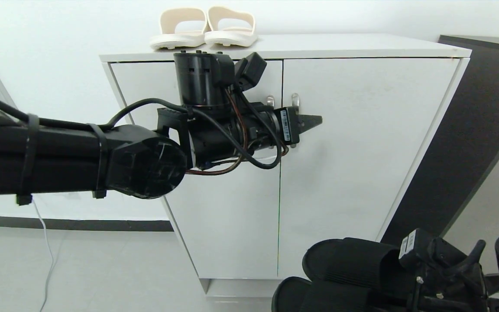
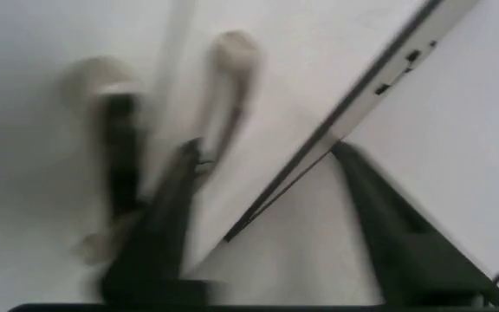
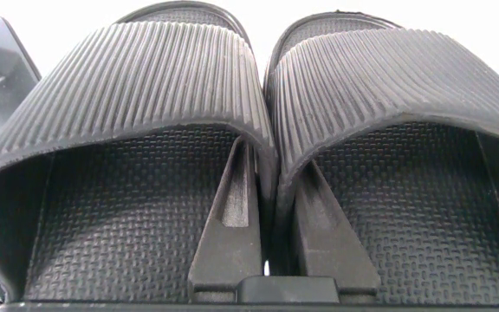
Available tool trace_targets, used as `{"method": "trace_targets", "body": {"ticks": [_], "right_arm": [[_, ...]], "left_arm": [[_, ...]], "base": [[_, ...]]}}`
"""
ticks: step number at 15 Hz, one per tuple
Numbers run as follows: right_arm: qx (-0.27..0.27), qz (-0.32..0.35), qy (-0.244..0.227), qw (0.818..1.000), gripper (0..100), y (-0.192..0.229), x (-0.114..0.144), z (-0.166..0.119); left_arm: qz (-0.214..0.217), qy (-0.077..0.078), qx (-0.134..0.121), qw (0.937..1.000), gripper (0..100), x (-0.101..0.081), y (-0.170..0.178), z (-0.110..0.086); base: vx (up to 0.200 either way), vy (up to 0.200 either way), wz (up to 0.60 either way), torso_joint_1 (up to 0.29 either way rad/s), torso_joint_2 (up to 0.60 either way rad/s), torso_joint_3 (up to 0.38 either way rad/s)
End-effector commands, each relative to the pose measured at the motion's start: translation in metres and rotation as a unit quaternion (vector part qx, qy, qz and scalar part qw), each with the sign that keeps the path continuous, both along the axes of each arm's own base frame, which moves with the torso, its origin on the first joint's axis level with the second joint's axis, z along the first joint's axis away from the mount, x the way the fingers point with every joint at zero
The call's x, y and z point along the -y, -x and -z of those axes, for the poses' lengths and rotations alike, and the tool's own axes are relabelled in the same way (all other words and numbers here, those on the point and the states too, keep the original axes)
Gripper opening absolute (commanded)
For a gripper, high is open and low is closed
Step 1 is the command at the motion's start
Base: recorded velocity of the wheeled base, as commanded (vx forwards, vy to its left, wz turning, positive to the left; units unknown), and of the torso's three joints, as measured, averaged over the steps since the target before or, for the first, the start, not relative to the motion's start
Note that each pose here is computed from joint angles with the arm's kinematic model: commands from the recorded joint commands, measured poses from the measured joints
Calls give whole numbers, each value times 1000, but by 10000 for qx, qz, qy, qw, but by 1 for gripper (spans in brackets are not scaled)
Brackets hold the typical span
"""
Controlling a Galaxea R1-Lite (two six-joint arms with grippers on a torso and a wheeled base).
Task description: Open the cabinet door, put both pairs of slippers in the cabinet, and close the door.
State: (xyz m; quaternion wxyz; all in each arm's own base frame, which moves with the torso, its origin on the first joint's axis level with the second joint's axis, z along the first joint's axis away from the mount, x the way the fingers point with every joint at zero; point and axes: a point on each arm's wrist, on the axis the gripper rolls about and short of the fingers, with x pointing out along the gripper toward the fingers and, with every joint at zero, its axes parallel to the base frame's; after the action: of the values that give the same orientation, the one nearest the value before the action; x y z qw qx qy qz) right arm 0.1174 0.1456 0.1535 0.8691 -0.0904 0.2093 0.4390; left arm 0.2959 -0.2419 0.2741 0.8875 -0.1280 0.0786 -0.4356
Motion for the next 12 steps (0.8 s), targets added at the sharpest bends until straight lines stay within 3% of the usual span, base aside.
{"method": "trace_targets", "body": {"ticks": [1, 4, 7, 12], "right_arm": [[4, -24, 33, 10000, 0, 1, 0, 1], [-45, -180, 71, 9998, 0, 6, 2, 5], [-199, -770, -104, 9968, 0, 19, 8, 7], [-186, -945, -135, 9953, 0, 22, 11, 6]], "left_arm": [[42, 18, -1, 10000, 0, -3, 6, -3], [94, 9, -87, 9999, 0, -16, 22, -4], [331, 24, -108, 9994, 0, -26, 49, -8], [546, 41, -73, 9985, 0, -45, 91, -12]], "base": [[0, 0, 0, 0, 0, 0], [0, 0, 0, 0, 0, 0], [0, 0, 0, 0, 0, 0], [0, 0, 0, 0, 0, 0]]}}
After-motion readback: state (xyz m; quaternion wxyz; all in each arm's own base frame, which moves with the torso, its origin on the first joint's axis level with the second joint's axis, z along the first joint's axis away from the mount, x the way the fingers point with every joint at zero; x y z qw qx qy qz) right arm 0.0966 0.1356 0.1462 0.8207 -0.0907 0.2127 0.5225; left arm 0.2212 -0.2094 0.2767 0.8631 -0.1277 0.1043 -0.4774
